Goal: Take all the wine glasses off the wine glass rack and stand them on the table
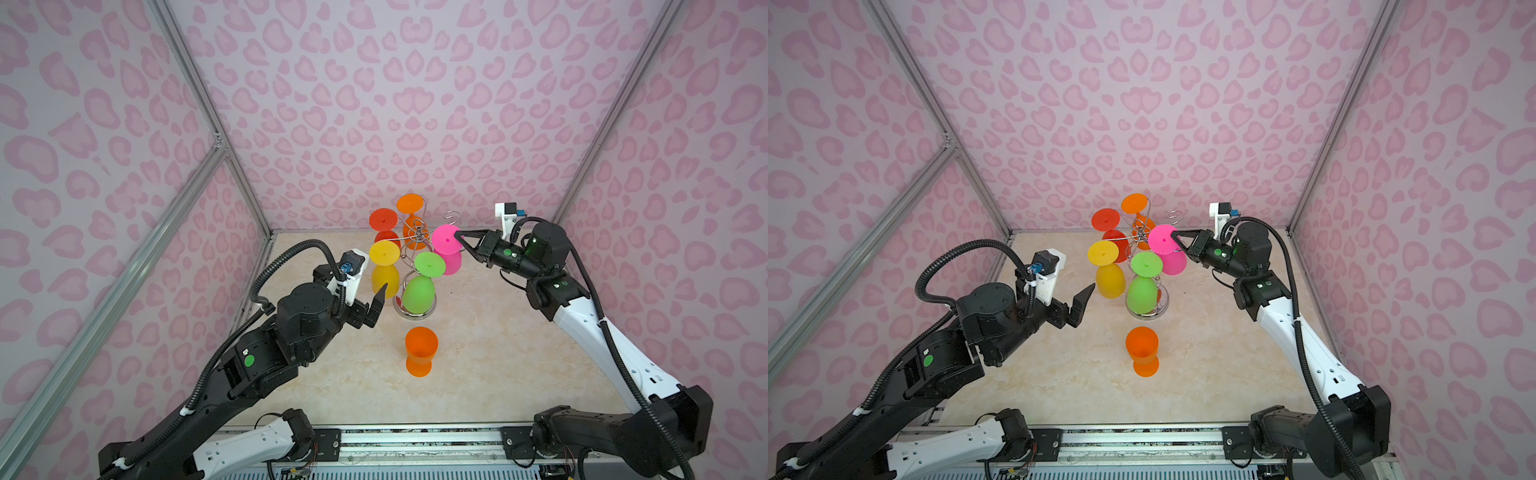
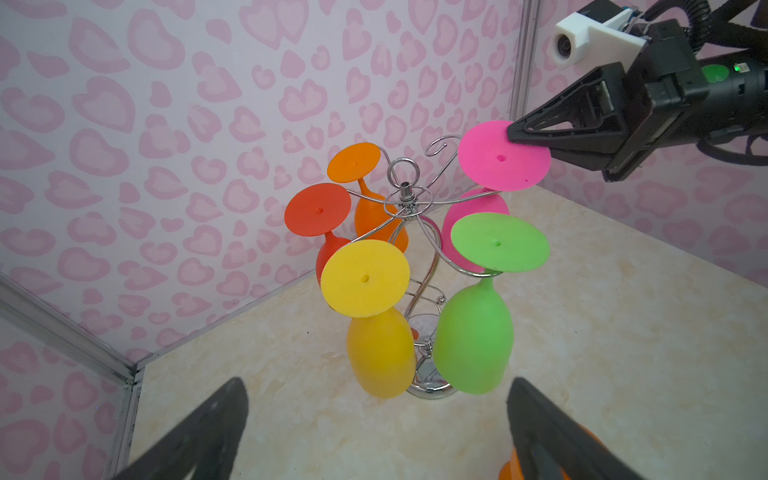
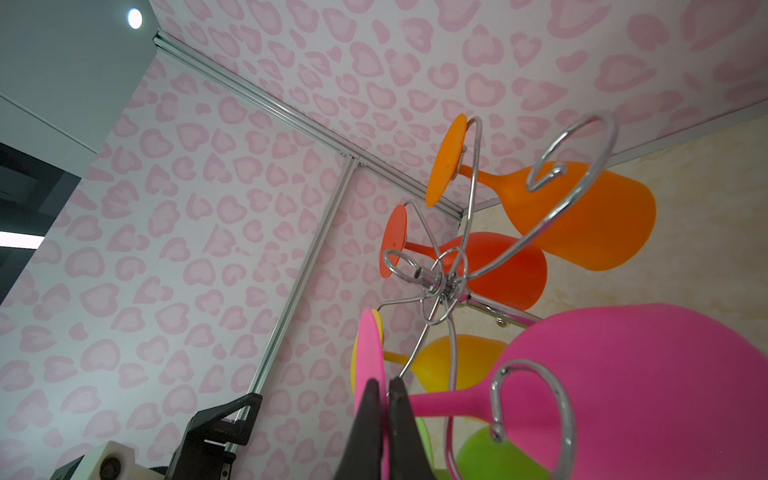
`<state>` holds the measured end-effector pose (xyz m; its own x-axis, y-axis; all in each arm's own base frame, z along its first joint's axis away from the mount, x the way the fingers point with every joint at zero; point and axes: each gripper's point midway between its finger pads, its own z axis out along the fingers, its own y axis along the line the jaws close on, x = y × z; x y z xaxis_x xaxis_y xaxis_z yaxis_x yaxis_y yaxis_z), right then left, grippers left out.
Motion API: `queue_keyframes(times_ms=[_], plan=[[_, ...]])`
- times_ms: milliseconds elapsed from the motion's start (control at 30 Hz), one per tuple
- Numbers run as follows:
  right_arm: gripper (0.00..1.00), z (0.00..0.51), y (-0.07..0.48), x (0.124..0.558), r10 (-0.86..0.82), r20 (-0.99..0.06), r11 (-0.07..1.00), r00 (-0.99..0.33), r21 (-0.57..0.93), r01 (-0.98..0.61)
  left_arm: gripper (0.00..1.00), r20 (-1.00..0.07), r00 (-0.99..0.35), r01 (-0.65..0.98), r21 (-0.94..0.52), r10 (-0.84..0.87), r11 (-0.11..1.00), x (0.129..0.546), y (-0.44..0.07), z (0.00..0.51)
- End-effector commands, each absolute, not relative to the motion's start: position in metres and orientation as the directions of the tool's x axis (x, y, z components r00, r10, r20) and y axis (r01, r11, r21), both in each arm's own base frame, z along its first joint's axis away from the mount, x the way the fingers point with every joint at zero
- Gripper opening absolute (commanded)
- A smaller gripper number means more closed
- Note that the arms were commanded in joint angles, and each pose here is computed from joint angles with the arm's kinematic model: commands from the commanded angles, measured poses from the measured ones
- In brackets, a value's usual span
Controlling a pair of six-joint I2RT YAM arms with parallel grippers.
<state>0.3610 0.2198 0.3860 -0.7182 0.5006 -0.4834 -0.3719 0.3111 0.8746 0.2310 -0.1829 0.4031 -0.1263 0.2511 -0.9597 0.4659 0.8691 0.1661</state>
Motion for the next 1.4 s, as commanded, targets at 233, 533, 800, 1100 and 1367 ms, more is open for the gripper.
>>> queue_keyframes(times_ms=[233,533,800,1100,1367], plan=[[0.0,0.392,0.224,0.379,0.506,-0.514,0.324,-0.692,0.857,-0.4,0.99,-0.968,-0.113,0.465,0.146,0.222,0.873,0.23,-0.181,0.409],[0.0,0.397,0.216,0.392,0.516,-0.534,0.354,-0.67,0.845,-0.401,0.99,-0.968,-0.113,0.468,0.148,0.225,0.871,0.228,-0.18,0.409],[0.0,0.402,0.183,0.401,0.565,-0.534,0.379,-0.629,0.845,-0.377,0.99,-0.967,-0.113,0.47,0.149,0.227,0.87,0.228,-0.18,0.408],[0.0,0.424,0.119,0.383,0.667,-0.556,0.415,-0.495,0.83,-0.373,0.95,-0.979,-0.097,0.476,0.11,0.177,0.872,0.226,-0.18,0.415],[0.0,0.535,0.076,0.302,0.729,-0.67,0.462,-0.138,0.631,-0.623,0.95,-0.995,-0.028,0.714,-0.084,-0.091,0.695,0.202,-0.206,0.462]])
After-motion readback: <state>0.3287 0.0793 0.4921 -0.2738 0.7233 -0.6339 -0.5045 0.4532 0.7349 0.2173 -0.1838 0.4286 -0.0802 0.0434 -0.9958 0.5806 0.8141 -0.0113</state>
